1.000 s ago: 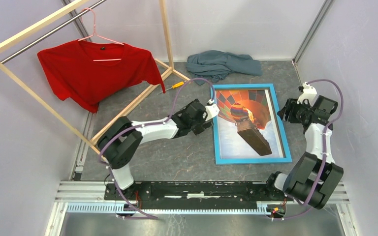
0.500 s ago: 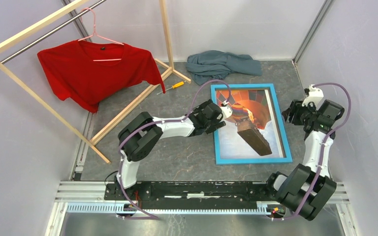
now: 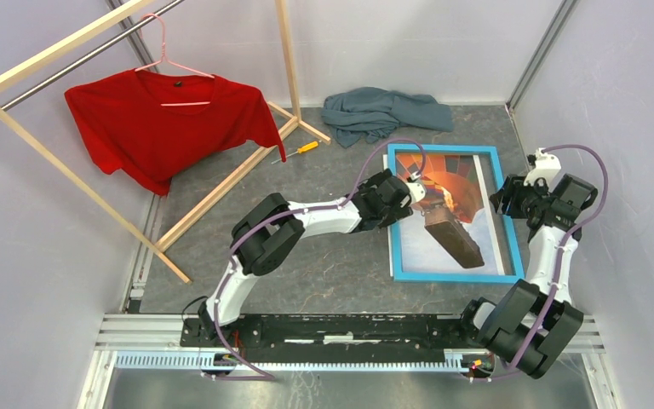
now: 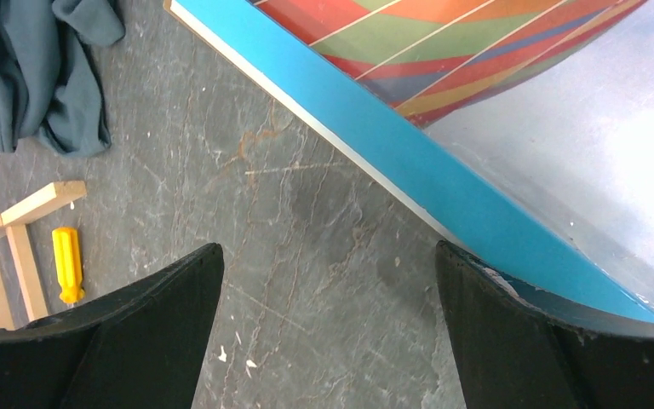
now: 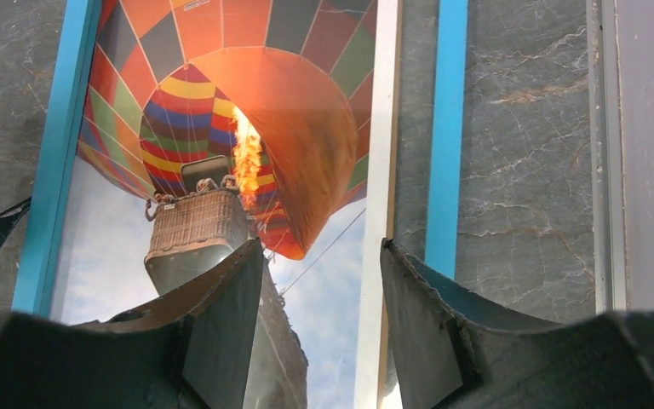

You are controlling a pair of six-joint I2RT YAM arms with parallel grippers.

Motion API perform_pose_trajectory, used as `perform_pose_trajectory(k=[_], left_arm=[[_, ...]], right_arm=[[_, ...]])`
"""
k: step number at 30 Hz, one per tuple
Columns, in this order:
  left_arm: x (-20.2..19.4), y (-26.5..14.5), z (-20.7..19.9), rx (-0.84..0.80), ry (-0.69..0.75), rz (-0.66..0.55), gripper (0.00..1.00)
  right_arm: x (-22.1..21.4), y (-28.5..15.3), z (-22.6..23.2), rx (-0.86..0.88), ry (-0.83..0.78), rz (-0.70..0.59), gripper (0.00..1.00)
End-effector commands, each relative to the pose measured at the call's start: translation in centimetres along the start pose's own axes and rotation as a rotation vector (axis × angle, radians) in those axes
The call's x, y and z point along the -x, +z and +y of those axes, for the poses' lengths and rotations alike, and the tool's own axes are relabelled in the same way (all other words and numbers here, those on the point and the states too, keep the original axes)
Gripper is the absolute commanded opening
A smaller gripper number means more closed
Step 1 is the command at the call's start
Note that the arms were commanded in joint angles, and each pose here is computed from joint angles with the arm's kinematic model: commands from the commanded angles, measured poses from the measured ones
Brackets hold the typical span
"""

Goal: Take the photo out of the frame
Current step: Adjust the photo frame at the center of the board.

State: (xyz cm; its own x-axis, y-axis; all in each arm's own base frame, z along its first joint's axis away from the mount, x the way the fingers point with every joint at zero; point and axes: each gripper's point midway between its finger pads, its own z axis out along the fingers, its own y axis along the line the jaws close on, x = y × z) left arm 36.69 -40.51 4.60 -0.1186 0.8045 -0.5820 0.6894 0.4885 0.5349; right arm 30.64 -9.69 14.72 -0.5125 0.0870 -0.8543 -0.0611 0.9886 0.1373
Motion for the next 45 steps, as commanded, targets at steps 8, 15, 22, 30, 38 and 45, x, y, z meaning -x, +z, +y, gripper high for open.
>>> perform_pose_trajectory(k=[8, 15, 22, 30, 38, 45], left_arm=[[2.8, 1.0, -3.0, -0.103, -0.100, -0.006, 1.00], [3.3, -2.2, -0.6, -0.078, -0.142, -0.039, 1.00], [3.4, -4.4, 2.4, -0.100, -0.252, -0.070, 1.00], [7.6, -5.8, 1.2, -0.282, -0.501, -0.113, 1.00], [8.0, -4.2, -2.2, -0.377, -0.728, -0.017, 1.00], [6.0, -1.5, -3.1, -0.264, -0.857, 0.091, 1.00]], right_arm=[[0.3, 0.2, -3.0, -0.109, -0.091, 0.032, 0.59], [-1.7, 1.2, -4.1, -0.106, -0.121, 0.124, 0.58], [-3.7, 2.6, -5.7, -0.117, -0.126, 0.197, 0.57], [-4.4, 2.9, -6.7, -0.148, -0.146, 0.218, 0.64], [-4.0, 2.6, -7.5, -0.190, -0.189, 0.213, 0.67], [-3.9, 2.9, -7.6, -0.182, -0.211, 0.207, 0.67]])
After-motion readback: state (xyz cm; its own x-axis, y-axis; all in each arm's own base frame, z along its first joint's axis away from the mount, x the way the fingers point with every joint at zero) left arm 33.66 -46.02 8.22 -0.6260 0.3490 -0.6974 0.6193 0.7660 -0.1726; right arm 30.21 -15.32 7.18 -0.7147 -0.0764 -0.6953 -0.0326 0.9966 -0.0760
